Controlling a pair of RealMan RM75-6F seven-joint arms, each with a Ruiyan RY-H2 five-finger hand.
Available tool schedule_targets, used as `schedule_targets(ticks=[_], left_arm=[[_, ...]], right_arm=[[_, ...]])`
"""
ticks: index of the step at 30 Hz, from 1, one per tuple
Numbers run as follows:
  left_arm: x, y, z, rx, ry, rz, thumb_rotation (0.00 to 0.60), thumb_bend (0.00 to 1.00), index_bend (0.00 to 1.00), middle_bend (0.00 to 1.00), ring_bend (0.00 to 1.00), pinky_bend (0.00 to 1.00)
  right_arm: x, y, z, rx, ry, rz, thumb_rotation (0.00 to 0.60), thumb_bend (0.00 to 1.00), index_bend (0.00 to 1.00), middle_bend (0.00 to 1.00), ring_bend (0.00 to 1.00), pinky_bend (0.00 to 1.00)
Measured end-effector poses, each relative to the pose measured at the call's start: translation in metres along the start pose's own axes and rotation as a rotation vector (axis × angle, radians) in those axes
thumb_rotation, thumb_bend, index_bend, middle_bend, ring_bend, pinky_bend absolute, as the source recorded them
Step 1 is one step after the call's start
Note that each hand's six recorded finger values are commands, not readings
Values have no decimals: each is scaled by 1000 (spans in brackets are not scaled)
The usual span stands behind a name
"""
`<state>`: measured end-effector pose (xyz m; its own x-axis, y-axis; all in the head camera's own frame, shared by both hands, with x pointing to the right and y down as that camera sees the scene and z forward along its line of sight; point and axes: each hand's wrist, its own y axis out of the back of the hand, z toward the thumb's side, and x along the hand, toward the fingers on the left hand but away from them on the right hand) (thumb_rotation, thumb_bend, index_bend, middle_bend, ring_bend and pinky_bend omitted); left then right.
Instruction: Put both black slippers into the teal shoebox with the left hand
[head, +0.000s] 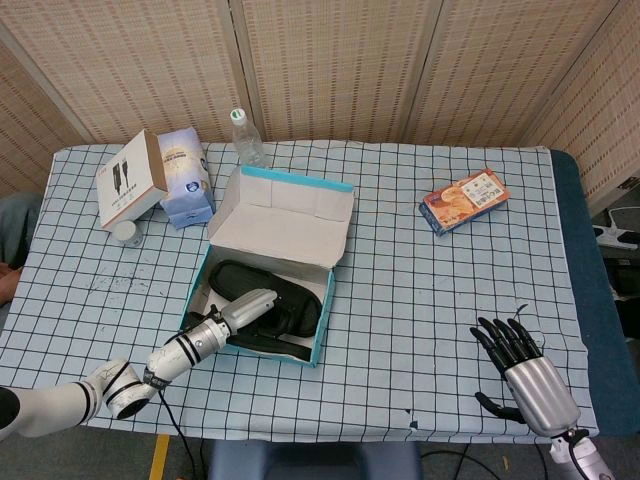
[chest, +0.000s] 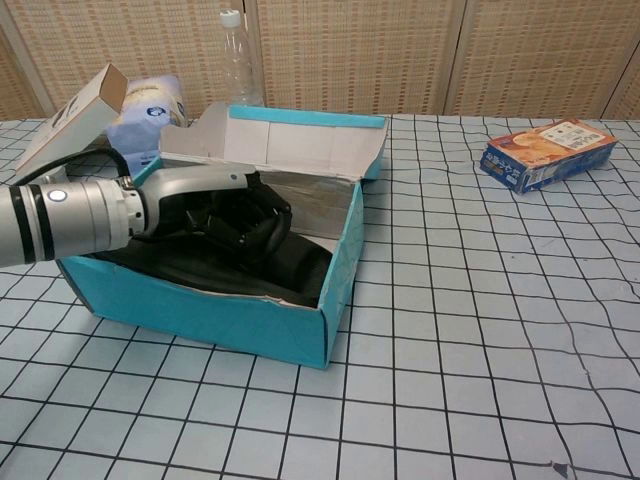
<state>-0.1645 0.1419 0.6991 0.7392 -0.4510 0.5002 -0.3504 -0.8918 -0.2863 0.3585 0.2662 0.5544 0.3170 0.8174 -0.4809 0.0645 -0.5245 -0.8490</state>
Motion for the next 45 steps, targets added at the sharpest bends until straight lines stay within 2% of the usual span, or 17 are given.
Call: schedule_targets(ticks=[1,4,7,12,15,17,19,20,22,27,31,41,45], left_arm=[[-1,2,4,12,-14,9,600,491,163,186,104,296],[-4,8,9,44,-31,38,600,471,45,75,4,190],[-8,13,13,53,-35,65,600,469,13,45,0,138],[-16,28,29,47,-72,125,600,465,20,49,0,127],[-27,38,38,88,-89,154,600,473,66,104,40,150],[-38,43,42,133,-89,171,600,525,130,247,132,200],[-52,46,44,191,-76,184,600,574,184,404,283,275],[-59,46,43,219,-67,188,600,582,206,458,341,307],[-76,44,41,283,-39,195,600,584,236,533,397,349],[-113,25,26,389,60,176,600,581,245,554,449,371],[-128,10,13,441,119,155,600,576,252,548,401,359],[-135,-1,11,566,123,168,600,575,254,544,387,356],[-136,-1,12,582,126,174,600,573,253,549,387,356]], right_arm=[[0,0,0,-1,1,-1,523,154,0,0,0,0],[1,2,0,-2,1,-7,523,154,0,0,0,0],[2,2,0,-2,2,-7,525,154,0,0,0,0],[2,2,1,-4,6,-5,524,154,0,0,0,0],[2,2,1,-7,8,-5,524,153,0,0,0,0],[3,3,0,-9,8,-7,524,154,0,0,0,0],[3,5,0,-9,8,-11,524,154,0,0,0,0],[3,5,0,-10,8,-13,524,154,0,0,0,0],[3,6,0,-12,11,-16,524,154,0,0,0,0],[4,8,2,-17,22,-23,524,154,0,0,0,0],[9,14,4,-24,34,-47,523,154,0,0,0,0],[16,15,7,-30,56,-47,524,154,0,0,0,0],[15,15,7,-29,57,-47,524,154,0,0,0,0]])
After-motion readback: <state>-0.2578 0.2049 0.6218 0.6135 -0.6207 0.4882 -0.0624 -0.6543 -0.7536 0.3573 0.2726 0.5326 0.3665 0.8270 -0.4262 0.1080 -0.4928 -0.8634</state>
